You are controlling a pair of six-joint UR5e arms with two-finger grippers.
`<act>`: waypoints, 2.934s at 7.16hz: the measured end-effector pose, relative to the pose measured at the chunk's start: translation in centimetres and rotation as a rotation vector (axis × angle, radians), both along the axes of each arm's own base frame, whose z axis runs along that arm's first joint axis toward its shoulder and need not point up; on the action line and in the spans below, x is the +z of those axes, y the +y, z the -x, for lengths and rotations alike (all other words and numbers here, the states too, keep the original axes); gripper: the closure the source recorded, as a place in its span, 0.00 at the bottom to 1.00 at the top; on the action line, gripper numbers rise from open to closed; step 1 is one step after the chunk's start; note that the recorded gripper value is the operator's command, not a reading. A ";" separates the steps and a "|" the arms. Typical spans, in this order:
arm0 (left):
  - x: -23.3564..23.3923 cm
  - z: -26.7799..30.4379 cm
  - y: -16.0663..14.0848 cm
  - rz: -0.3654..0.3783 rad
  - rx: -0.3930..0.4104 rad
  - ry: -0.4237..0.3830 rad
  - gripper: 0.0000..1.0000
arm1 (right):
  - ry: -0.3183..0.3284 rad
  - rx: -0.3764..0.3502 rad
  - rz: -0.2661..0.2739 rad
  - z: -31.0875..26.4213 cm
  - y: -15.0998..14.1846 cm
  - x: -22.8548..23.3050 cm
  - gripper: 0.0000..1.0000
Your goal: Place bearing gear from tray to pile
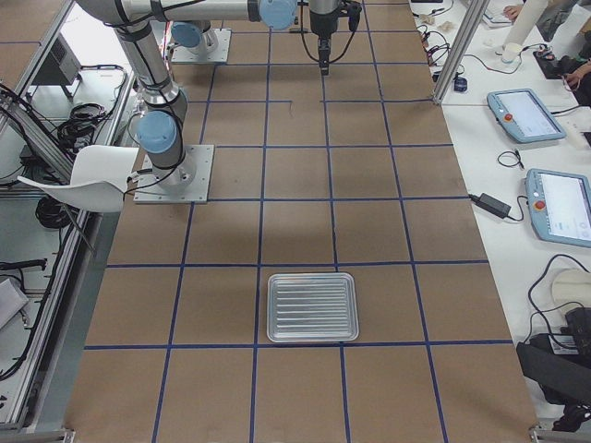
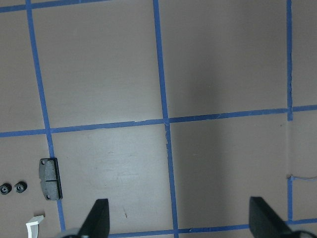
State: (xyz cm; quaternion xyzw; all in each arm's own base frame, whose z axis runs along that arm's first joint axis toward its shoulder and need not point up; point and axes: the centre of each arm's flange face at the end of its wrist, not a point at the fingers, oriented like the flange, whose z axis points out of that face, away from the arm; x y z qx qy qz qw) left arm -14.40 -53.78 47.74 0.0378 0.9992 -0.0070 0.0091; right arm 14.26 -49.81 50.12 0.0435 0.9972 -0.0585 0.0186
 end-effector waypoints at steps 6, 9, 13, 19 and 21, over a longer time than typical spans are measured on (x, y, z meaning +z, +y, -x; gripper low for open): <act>0.2 -0.2 0.4 0.007 -0.011 -0.004 0.00 | -0.001 0.000 0.003 0.0 0.0 0.1 0.00; 0.9 -0.1 1.0 0.021 -0.016 -0.007 0.00 | -0.002 0.000 0.003 0.0 0.0 0.1 0.00; 1.3 -0.1 1.2 0.030 -0.017 -0.007 0.00 | 0.000 -0.001 0.010 0.1 -0.1 0.4 0.00; 2.1 0.8 1.2 0.043 -0.027 0.001 0.00 | 0.000 -0.001 0.010 0.1 -0.1 0.4 0.00; 2.2 1.0 1.4 0.043 -0.029 0.002 0.00 | 0.000 -0.001 0.010 0.1 -0.1 0.4 0.00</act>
